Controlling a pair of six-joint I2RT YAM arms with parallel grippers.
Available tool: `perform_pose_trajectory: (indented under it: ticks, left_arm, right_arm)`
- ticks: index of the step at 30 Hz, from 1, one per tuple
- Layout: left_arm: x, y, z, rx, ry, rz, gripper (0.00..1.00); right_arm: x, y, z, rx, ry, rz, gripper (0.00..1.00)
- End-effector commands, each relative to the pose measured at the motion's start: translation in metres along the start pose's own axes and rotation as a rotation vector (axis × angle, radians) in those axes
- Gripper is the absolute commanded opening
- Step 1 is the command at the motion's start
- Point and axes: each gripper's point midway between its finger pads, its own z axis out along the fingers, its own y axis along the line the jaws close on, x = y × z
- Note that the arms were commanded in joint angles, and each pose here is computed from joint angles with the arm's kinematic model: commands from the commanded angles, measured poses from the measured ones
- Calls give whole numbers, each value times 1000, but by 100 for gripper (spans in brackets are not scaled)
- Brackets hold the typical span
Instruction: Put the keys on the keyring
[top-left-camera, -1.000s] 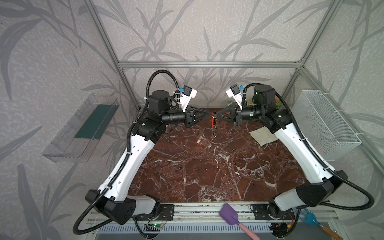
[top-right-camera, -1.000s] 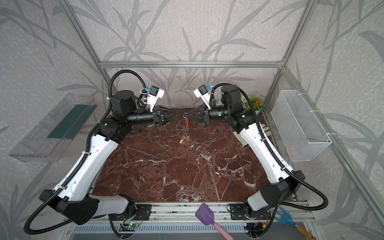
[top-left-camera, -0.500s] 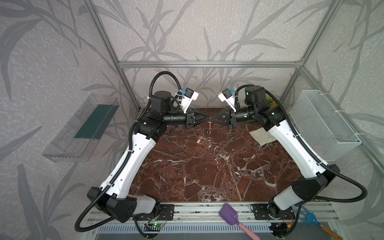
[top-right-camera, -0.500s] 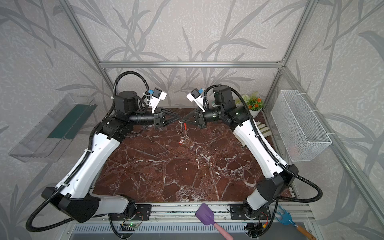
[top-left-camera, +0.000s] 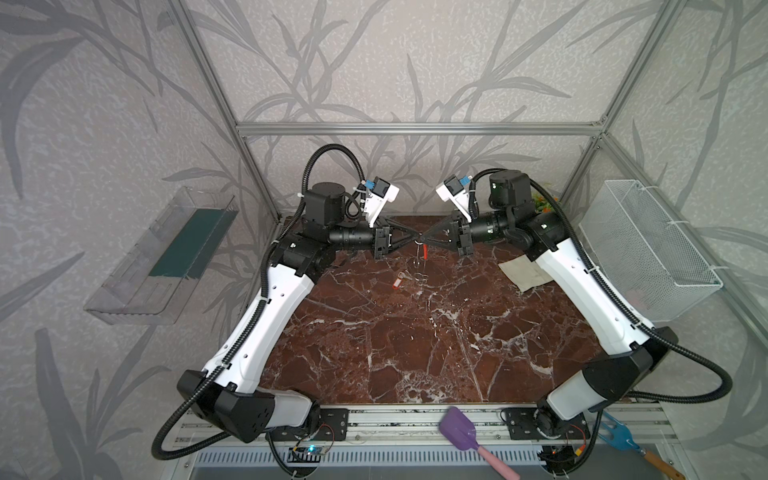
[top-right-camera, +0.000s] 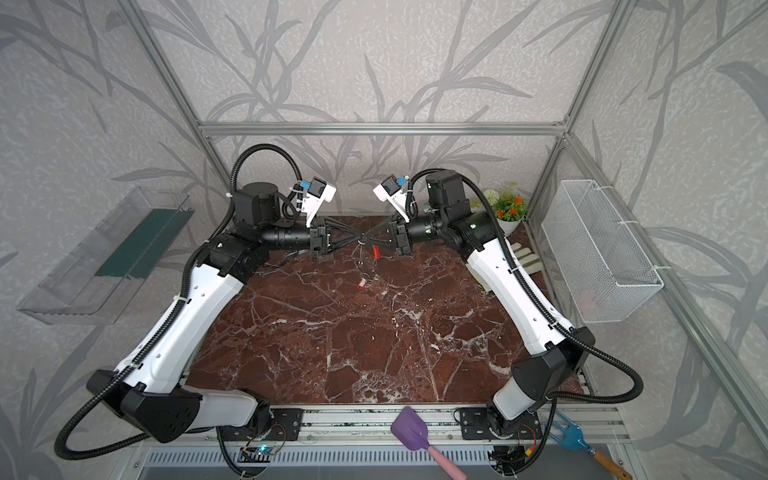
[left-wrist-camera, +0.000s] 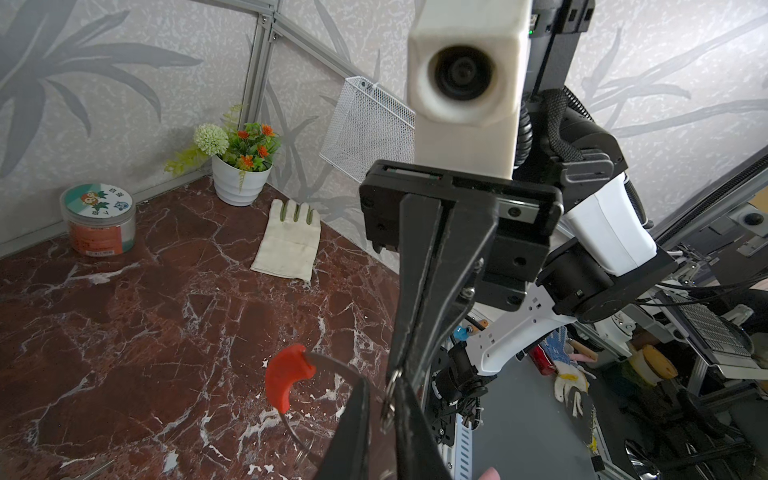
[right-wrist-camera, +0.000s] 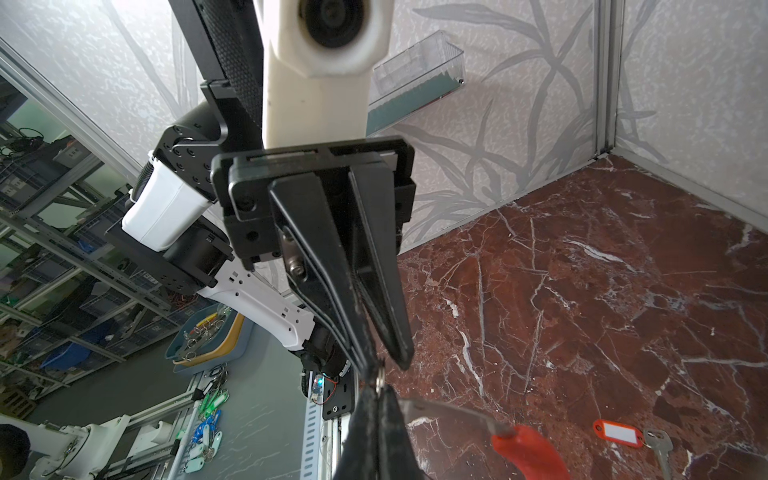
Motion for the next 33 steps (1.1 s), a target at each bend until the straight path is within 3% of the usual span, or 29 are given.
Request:
perform_pose_trajectory:
  ticks: [1, 10, 14, 17, 21, 22, 24, 28, 33]
  left_arm:
    - [1, -2, 4, 41, 3, 10, 13]
    - [3, -8, 6, 83, 13, 2, 10]
    - [4, -9, 6, 86, 17, 1, 1]
    - [3, -9, 7, 72, 10, 3, 0]
    - [-7, 1, 4, -9, -54, 17, 0]
    - [-10, 0, 3, -16, -77, 21, 0]
    - [-21, -3, -1, -21, -137, 38, 0]
    - [-45, -6, -9, -32, -279, 58, 0]
    - [-66, -5, -19, -67, -414, 75, 0]
  right_arm:
    - [-14, 12, -2, -35, -27, -41, 0]
    - [-16, 12, -2, -25, -35, -49, 0]
    - [-18, 12, -3, -26, -40, -46, 0]
    - [-20, 10, -4, -6, -50, -48, 0]
    - [-25, 2, -13, 74, -103, -64, 1]
    - [-28, 1, -17, 84, -127, -62, 4]
    - [-36, -7, -29, 121, -201, -45, 21]
    - [-51, -24, -61, 194, -387, -22, 22]
    - [-54, -30, -77, 241, -471, -6, 23]
